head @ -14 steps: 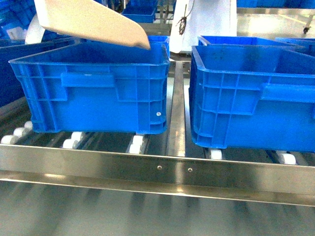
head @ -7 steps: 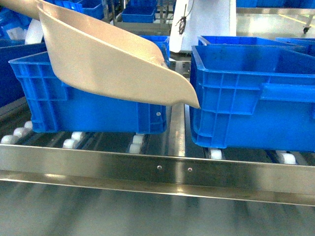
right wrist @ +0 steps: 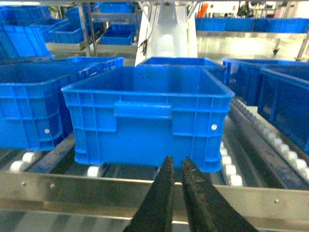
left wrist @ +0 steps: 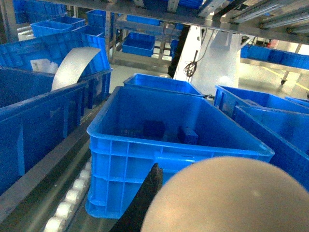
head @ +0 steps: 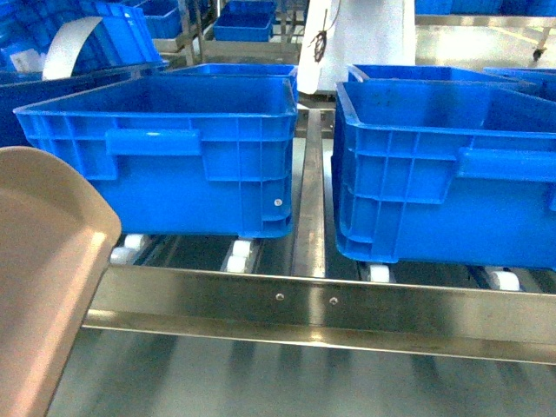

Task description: Place part in tray to right shelf

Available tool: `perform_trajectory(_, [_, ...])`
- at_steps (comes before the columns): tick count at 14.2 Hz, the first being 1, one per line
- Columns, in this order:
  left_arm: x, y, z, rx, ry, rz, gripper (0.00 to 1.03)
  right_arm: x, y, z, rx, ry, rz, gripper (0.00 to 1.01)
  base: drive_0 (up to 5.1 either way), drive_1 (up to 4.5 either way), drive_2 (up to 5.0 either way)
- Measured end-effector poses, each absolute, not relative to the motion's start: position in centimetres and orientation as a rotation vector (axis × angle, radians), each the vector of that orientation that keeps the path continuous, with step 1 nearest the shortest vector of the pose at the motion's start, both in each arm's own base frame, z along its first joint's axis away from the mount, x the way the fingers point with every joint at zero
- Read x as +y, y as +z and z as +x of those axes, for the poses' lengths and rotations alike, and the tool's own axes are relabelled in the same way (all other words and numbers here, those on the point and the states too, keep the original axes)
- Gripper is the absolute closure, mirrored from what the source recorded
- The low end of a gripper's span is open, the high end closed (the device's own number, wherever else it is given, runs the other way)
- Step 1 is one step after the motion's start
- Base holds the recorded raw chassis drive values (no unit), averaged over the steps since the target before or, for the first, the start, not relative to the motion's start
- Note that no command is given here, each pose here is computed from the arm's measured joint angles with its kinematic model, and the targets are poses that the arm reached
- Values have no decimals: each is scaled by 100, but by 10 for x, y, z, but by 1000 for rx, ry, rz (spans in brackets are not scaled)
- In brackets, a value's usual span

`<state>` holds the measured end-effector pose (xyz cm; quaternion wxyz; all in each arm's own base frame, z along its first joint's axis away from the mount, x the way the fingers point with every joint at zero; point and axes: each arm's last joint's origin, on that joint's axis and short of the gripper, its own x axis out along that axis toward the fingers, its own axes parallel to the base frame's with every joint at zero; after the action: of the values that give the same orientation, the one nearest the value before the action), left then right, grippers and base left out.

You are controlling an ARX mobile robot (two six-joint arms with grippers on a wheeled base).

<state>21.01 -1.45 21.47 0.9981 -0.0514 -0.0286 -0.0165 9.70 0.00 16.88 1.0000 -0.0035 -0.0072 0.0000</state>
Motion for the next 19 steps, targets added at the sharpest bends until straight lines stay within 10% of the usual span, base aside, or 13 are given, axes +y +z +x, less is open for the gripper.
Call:
perform_trajectory(5, [0, 169, 161, 71, 5, -21, 91, 0, 167, 97, -4, 0, -4, 99, 0, 0, 0])
perform_trajectory(19, [0, 171, 119, -11, 0, -18, 91, 0, 167, 97, -4, 0, -4, 99, 0, 0, 0])
